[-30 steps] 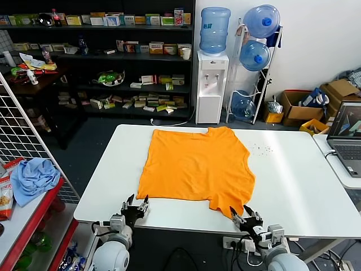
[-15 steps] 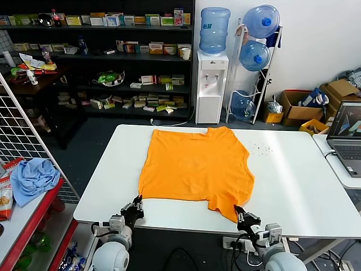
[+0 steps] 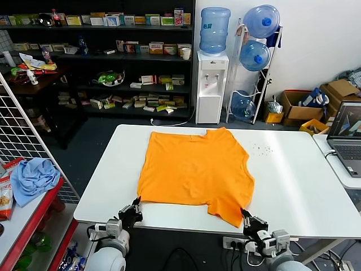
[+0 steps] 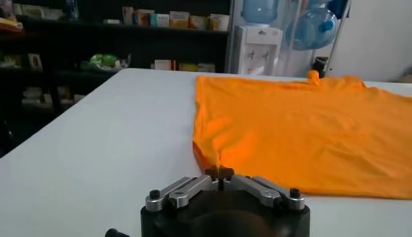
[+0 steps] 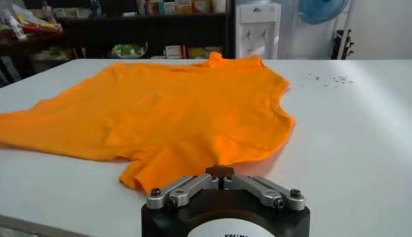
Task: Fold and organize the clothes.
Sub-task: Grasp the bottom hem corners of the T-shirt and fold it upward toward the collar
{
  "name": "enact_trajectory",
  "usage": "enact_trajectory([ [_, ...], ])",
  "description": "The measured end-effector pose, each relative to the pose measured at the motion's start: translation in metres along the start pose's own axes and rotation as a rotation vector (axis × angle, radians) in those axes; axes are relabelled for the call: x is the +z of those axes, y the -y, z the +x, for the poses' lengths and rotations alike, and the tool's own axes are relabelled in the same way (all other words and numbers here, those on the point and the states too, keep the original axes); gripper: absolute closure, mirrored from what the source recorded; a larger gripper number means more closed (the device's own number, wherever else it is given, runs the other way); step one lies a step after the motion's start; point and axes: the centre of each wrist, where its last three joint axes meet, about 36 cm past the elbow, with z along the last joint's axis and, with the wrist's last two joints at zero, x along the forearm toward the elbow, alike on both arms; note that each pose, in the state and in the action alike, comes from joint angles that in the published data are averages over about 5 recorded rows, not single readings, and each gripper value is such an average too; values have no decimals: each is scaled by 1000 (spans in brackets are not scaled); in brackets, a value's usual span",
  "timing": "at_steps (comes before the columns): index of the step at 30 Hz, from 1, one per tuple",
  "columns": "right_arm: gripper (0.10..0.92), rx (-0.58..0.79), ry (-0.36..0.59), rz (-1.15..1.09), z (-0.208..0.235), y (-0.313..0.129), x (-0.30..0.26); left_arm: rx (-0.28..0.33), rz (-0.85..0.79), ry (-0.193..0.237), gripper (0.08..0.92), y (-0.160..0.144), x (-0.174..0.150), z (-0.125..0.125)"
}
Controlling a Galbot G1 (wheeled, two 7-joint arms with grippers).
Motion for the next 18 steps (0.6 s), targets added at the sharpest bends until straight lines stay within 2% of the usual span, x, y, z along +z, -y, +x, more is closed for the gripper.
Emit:
enact_trajectory([
  [9,898,24,22,94,31,-2,-1,12,-6,13,905,6,-4,29],
  [13,898,34,61,122,29,0,-4,16,-1,30,905,9,-6,32],
  [18,898,49,131,145,11,11,-8,23,2,74,905,13,-11,26],
])
